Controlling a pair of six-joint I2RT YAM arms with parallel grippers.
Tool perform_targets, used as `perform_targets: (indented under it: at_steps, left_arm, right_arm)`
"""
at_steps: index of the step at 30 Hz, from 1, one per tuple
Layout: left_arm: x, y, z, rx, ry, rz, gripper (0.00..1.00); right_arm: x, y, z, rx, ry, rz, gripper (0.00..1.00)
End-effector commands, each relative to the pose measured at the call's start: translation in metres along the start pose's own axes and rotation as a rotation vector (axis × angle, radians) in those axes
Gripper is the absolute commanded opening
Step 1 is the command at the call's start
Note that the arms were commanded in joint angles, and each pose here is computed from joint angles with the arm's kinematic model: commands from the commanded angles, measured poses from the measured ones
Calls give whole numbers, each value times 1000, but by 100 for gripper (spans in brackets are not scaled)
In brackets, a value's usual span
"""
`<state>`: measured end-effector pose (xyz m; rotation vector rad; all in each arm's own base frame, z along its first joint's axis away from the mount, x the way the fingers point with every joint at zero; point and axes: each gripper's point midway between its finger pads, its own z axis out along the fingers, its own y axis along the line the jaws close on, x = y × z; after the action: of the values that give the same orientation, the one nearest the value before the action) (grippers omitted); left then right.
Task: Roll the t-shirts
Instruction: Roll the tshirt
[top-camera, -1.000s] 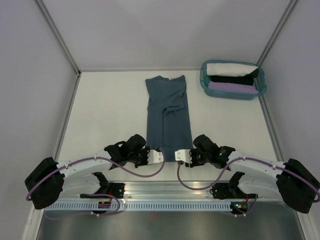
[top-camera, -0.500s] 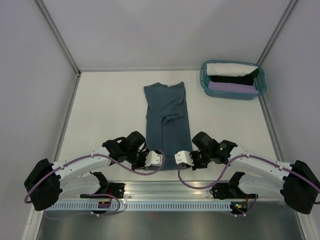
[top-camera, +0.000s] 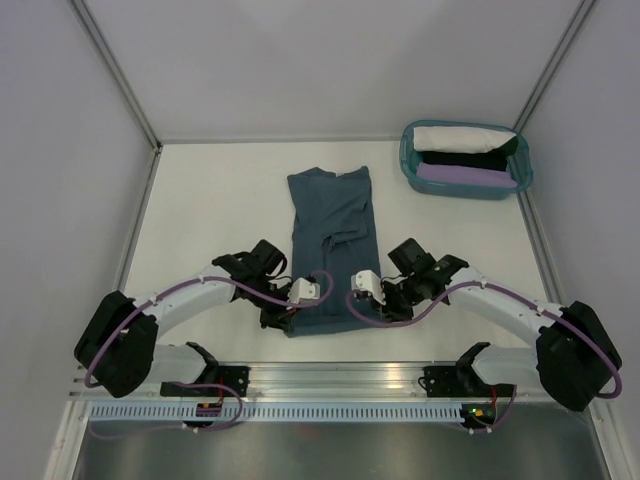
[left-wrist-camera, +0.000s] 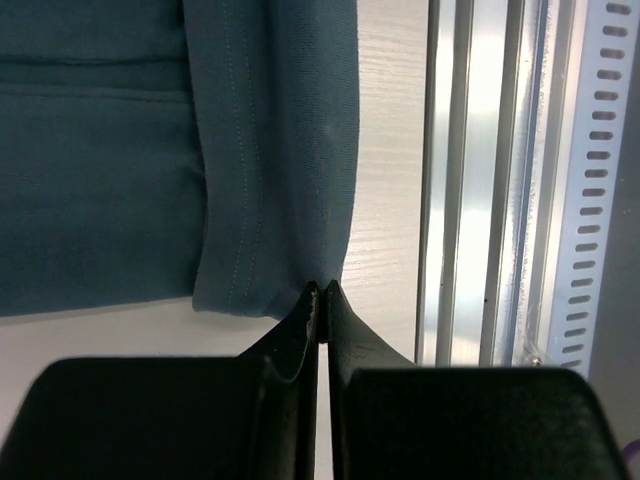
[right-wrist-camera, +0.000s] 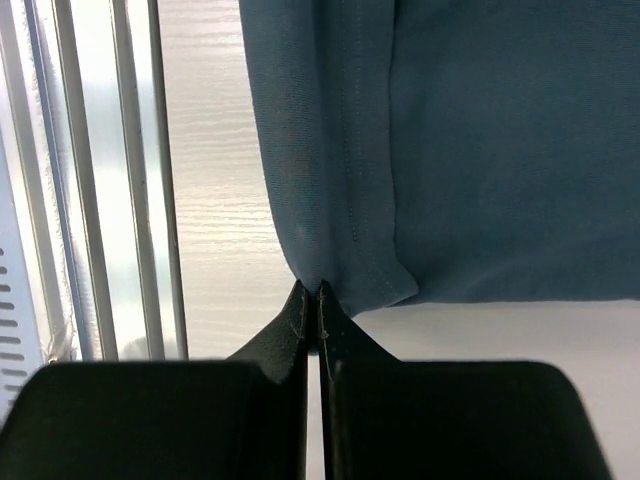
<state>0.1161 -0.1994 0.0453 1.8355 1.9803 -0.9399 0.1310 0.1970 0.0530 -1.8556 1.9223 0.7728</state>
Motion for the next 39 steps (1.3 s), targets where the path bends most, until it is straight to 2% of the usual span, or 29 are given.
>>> perform_targets:
  at_steps: [1, 6, 10, 12, 14, 18, 26, 30, 31, 33, 34, 36, 39]
  left_arm:
    - [-15, 11, -5, 0, -41, 38, 2]
    - [-12, 25, -2, -34, -28, 22, 2]
    - [-10, 45, -4, -119, -16, 14, 2]
    - [-10, 49, -3, -133, -15, 19, 2]
    - [-10, 56, -3, -159, -16, 24, 2]
    - [-11, 64, -3, -193, -14, 32, 2]
    - [-15, 78, -8, -262, -11, 24, 2]
    - [-17, 80, -11, -278, -11, 14, 2]
    - [-19, 81, -12, -285, -13, 11, 2]
    - [-22, 82, -13, -288, -22, -7, 2]
    - [-23, 82, -14, -289, -25, -10, 2]
    - [-23, 81, -13, -287, -27, -16, 2]
    - [-19, 79, -10, -278, -20, -24, 2]
  right_arm:
    - [-11, -5, -1, -36, -41, 51, 0]
    - [-9, -22, 7, -26, -6, 125, 2]
    - [-5, -37, 9, 40, 9, 204, 9]
    - [-5, -48, 6, 96, 1, 220, 23]
    - [-5, -55, 3, 137, -13, 238, 31]
    - [-4, -63, -3, 195, -31, 268, 36]
    - [-45, -73, -37, 252, -187, 339, 39]
    - [-81, -73, -62, 289, -323, 395, 40]
    - [-87, -72, -67, 297, -361, 469, 40]
    - [-102, -78, -82, 362, -459, 508, 41]
    - [-96, -73, -76, 345, -474, 594, 41]
    - [-90, -71, -77, 384, -506, 664, 43]
    - [-59, -65, -55, 403, -496, 827, 47]
